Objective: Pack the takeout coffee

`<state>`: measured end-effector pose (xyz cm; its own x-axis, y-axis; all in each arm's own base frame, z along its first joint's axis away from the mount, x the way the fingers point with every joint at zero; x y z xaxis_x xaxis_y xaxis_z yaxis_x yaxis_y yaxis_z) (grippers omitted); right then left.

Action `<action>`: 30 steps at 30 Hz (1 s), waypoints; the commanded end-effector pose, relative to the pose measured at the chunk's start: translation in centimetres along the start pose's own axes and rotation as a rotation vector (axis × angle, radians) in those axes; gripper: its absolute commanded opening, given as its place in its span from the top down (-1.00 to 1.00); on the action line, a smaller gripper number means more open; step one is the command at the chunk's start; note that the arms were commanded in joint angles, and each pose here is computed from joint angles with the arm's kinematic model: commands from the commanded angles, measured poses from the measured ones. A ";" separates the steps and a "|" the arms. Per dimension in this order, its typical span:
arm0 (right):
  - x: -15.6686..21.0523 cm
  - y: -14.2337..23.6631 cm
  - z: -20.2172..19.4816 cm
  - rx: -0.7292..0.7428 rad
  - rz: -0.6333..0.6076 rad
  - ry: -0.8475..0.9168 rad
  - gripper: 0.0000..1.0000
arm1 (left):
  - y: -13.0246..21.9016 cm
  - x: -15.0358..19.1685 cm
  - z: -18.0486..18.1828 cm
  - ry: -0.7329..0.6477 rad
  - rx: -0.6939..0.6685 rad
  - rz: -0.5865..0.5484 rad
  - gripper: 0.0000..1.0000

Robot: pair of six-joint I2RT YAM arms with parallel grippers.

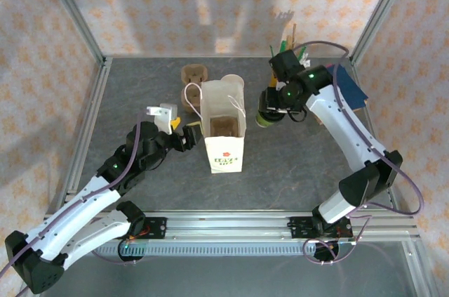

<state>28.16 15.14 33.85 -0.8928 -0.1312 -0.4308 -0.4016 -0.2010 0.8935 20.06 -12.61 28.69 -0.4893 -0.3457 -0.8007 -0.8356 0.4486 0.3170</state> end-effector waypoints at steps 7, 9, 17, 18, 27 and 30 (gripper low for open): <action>-1.4 6.8 1.9 -0.006 -0.187 0.001 0.18 | 3.1 -2.0 -0.8 0.090 0.000 -0.034 -0.44; -1.8 7.8 2.0 -0.013 -0.222 -0.010 0.21 | 3.6 -1.5 -0.5 0.099 0.010 -0.052 -0.40; -2.4 11.3 4.9 -0.141 -0.320 0.041 0.21 | 2.6 1.7 1.3 0.092 -0.106 0.050 -0.34; -2.3 11.8 5.5 -0.154 -0.332 0.051 0.21 | 2.4 2.1 1.4 0.088 -0.116 0.063 -0.34; -0.6 13.0 9.3 -0.234 -0.341 0.125 0.22 | 0.9 4.8 1.7 0.085 -0.114 0.128 -0.33; 0.1 12.2 10.5 -0.234 -0.310 0.149 0.22 | 0.5 5.3 1.4 0.090 -0.096 0.137 -0.33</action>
<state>21.31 22.53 46.44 -0.6830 -0.1672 -0.7110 -0.5670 -0.4923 0.6604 17.26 -12.80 23.98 -0.6322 -0.3327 -0.6997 -0.7639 0.4191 0.4908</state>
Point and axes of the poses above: each hand's point on the last joint's axis, 136 mm out from that joint toward the fingers, its own y axis back along the fingers, its own z axis along the line the jaws close on, x = y × z, the point moved 8 cm from there along y, back along the fingers, and after that the axes turned 11 degrees about y, right-handed, at the moved point
